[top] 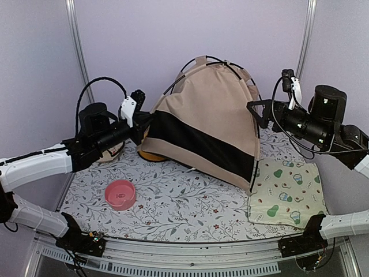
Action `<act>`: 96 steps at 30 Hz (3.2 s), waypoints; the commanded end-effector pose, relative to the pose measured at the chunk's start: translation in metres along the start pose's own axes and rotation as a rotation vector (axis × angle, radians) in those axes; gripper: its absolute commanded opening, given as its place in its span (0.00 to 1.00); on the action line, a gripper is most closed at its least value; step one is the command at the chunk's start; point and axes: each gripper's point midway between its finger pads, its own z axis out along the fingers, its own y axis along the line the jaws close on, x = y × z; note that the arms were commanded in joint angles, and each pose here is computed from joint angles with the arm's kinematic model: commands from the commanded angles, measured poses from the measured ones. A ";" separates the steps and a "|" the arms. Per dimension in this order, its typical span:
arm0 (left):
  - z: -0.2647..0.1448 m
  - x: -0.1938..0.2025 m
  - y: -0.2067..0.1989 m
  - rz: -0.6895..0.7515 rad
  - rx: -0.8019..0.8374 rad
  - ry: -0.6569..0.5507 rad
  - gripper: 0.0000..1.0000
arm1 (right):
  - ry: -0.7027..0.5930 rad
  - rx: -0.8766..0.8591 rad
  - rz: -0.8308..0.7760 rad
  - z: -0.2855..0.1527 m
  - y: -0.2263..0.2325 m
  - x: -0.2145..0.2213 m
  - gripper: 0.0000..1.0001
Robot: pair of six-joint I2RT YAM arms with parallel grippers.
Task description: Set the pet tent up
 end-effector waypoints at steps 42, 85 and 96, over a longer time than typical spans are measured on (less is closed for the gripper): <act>-0.002 -0.065 0.058 -0.029 0.044 -0.157 0.00 | 0.274 0.055 -0.124 0.040 -0.035 0.075 0.58; 0.042 0.033 -0.133 -0.321 0.124 0.110 0.46 | 0.064 0.024 0.288 0.158 0.061 0.061 0.00; 0.052 0.066 -0.126 -0.295 0.024 0.166 0.48 | 0.102 -0.013 0.318 0.173 0.078 0.069 0.00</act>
